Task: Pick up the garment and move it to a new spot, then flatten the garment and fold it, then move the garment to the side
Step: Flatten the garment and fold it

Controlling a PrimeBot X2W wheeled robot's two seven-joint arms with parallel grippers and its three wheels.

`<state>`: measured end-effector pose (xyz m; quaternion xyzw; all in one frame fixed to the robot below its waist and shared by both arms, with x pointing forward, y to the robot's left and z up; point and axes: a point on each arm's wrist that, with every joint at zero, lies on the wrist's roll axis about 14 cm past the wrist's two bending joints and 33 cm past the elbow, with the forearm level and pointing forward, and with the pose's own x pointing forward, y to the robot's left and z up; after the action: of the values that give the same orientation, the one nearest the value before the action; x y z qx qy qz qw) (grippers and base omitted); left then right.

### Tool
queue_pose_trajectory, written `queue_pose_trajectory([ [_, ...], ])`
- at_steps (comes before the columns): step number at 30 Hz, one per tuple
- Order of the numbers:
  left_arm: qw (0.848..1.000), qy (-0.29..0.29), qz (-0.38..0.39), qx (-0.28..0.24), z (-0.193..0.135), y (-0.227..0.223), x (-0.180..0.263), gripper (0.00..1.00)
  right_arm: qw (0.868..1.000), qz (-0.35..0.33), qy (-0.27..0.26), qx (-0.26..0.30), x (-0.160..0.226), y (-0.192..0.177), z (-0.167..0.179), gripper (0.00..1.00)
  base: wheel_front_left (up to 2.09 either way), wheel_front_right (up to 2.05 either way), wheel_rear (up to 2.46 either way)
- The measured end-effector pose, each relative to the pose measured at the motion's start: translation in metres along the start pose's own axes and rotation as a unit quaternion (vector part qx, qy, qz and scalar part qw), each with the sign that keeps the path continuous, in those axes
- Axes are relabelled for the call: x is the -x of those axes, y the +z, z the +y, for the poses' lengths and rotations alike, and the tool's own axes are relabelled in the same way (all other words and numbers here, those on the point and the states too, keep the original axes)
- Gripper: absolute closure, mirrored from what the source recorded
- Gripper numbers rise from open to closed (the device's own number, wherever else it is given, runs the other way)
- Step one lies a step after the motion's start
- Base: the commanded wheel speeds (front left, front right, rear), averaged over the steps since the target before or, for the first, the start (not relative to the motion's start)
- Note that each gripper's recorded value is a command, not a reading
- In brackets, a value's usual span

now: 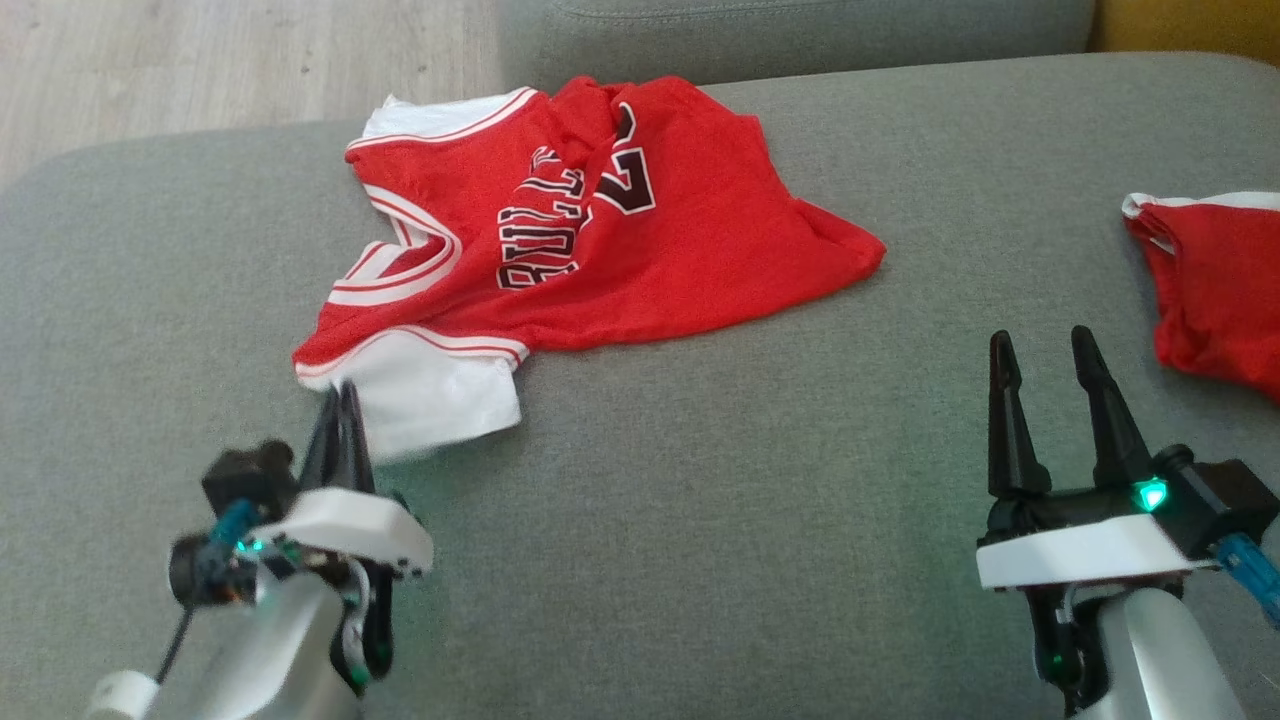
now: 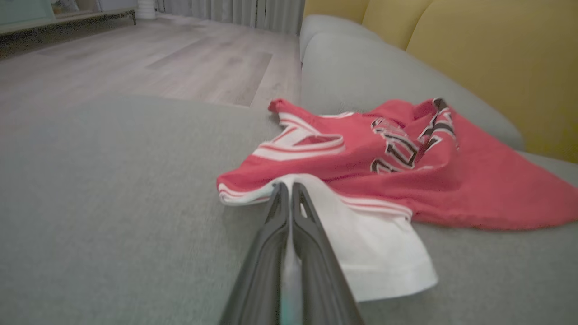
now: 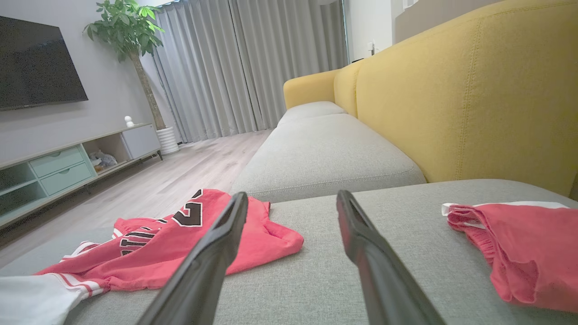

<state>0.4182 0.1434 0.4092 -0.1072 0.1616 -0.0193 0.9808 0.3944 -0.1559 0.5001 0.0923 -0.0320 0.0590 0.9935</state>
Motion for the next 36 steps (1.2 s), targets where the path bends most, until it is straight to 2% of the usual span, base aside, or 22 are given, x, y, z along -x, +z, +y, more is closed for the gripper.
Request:
queue_pose_trajectory([
  [3,0.998,-0.007,-0.057,0.002,-0.002,0.035,0.000,1.00,1.000,-0.001,0.002,0.000,0.000,0.001,0.002,0.00,0.00,0.00,0.00],
  [8,0.988,-0.015,-0.152,0.007,-0.009,0.094,0.008,1.00,0.999,0.013,-0.001,0.031,-0.003,-0.007,-0.005,0.00,0.00,0.00,0.00],
  [12,0.979,-0.012,-0.202,0.005,-0.009,0.120,0.018,1.00,0.999,0.026,0.000,0.043,-0.018,-0.014,-0.007,0.00,0.00,0.00,0.00],
  [15,0.976,-0.011,-0.218,0.004,-0.009,0.126,0.023,1.00,0.998,0.041,0.002,0.041,-0.036,-0.018,-0.005,0.00,0.00,0.00,0.00],
  [20,0.971,-0.002,-0.237,0.007,-0.004,0.135,0.027,1.00,0.994,0.104,0.016,0.043,-0.057,-0.043,0.003,0.00,0.00,0.00,0.00],
  [25,0.974,-0.006,-0.225,-0.001,-0.004,0.123,0.026,1.00,0.980,0.192,0.032,0.042,-0.069,-0.084,0.013,0.00,0.00,0.00,0.00],
  [36,0.978,-0.009,-0.208,-0.005,-0.004,0.109,0.021,1.00,0.966,0.256,0.029,0.031,-0.084,-0.120,0.015,0.00,0.00,0.00,0.00],
])
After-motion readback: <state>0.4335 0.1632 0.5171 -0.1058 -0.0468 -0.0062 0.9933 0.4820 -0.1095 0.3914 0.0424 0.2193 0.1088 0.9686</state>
